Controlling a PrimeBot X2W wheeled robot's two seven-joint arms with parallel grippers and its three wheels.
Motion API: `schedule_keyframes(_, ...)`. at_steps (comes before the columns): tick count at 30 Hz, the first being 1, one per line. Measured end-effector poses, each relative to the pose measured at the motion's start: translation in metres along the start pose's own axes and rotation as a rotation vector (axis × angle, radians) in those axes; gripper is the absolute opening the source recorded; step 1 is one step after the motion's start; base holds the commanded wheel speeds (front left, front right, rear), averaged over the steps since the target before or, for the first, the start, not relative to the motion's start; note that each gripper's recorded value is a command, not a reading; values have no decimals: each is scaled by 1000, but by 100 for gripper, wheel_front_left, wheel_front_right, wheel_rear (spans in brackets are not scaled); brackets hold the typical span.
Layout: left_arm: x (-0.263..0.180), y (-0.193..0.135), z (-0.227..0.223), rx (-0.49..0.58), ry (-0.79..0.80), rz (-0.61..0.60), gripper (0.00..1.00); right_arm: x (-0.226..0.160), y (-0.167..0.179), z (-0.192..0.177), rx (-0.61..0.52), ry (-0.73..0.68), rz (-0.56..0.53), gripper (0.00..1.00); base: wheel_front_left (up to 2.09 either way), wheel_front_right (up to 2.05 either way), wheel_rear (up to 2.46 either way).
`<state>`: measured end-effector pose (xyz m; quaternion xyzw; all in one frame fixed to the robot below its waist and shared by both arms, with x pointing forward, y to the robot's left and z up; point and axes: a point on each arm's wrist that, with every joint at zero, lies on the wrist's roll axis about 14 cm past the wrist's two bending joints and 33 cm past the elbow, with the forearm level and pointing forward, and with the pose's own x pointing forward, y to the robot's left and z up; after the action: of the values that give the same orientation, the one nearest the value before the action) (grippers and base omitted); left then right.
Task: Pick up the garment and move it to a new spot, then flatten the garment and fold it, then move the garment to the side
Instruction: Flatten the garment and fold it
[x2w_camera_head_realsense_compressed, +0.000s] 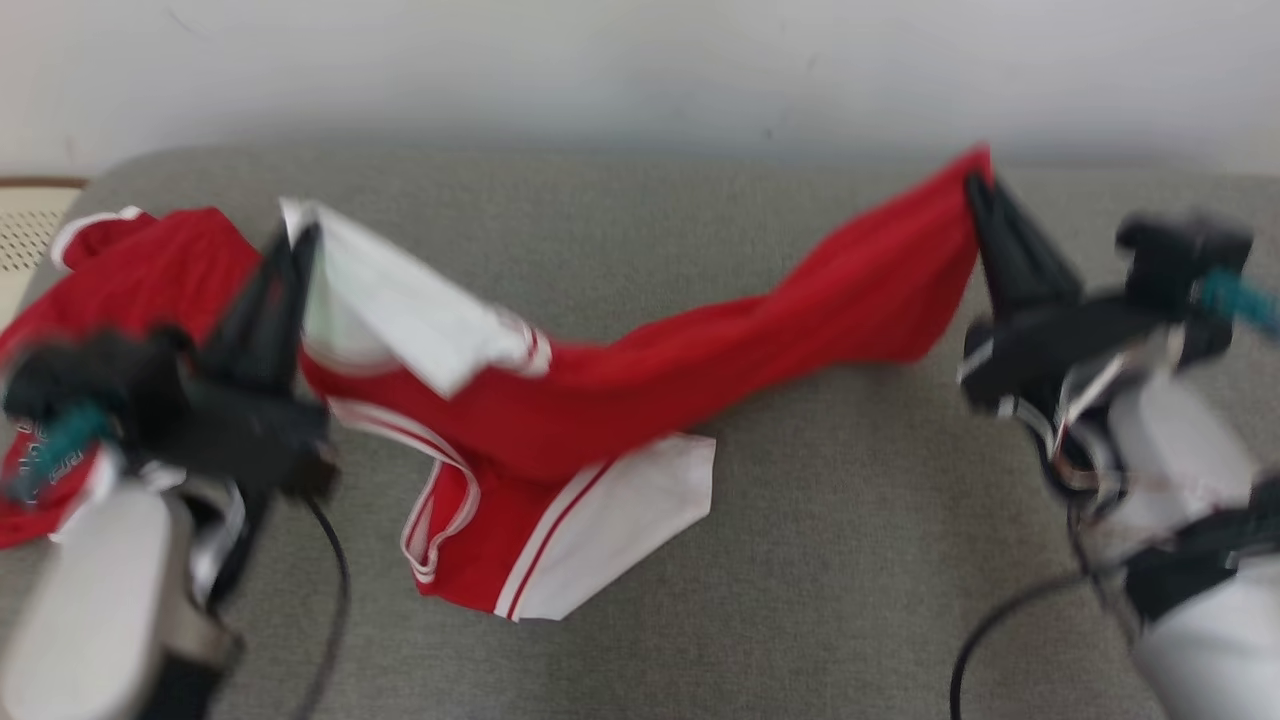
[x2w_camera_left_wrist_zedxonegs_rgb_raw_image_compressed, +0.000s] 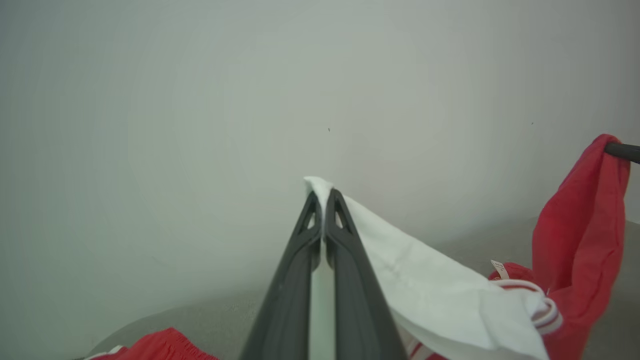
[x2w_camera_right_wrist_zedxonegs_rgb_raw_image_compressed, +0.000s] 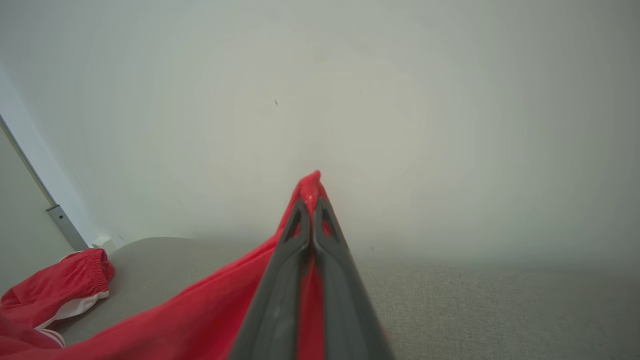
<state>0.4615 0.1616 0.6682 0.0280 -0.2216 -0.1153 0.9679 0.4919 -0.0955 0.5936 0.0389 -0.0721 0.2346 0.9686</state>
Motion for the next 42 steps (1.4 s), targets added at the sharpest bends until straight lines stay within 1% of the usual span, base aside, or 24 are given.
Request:
schedule_keyframes(2,29,3,10,46,-18,-38,0,20,-9,12,-25,8,7,0,0,0,0)
schedule_keyframes(4,60,8,22,79,-41,-54,0,42,-19,27,-6,-2,0,0,0,0,0)
schedule_keyframes(5,76,8,29,91,-60,-67,0,53,-26,34,-17,-3,-5,0,0,0,0)
schedule_keyframes(6,91,10,35,81,-72,-72,0,64,-34,44,-24,-14,-15,0,0,0,0)
schedule_keyframes(8,120,10,41,86,-82,-87,0,87,-50,68,-10,-50,-41,0,0,0,0)
schedule_keyframes(10,147,10,48,132,-90,-106,0,106,-67,91,15,-90,-72,0,0,0,0)
schedule_keyframes(14,194,12,62,154,-133,-113,0,135,-97,115,70,-136,-139,0,0,0,0)
schedule_keyframes(16,213,10,72,164,-161,-118,0,143,-110,124,90,-164,-174,0,0,0,0)
schedule_keyframes(17,227,4,80,148,-189,-122,0,147,-117,132,81,-177,-199,0,0,0,0)
schedule_keyframes(19,240,-2,84,141,-187,-127,0,147,-127,143,37,-187,-233,0,0,0,0)
schedule_keyframes(21,250,-6,100,123,-218,-125,0,143,-138,163,4,-225,-267,0,0,0,0)
schedule_keyframes(25,262,-20,128,102,-288,-137,0,137,-146,197,-91,-281,-301,0,0,0,0)
schedule_keyframes(27,267,-21,131,89,-303,-133,0,137,-150,206,-97,-317,-313,0,0,0,0)
schedule_keyframes(29,270,-23,121,86,-297,-137,0,142,-150,201,-109,-312,-312,0,0,0,0)
schedule_keyframes(32,275,-18,93,87,-249,-129,0,151,-152,178,-114,-267,-305,0,0,0,0)
schedule_keyframes(36,278,-8,53,62,-200,-109,0,161,-154,135,-134,-190,-287,0,0,0,0)
schedule_keyframes(39,274,-5,22,37,-170,-106,0,162,-153,100,-124,-139,-265,0,0,0,0)
schedule_keyframes(42,266,-3,1,-9,-160,-98,0,159,-145,76,-99,-119,-225,0,0,0,0)
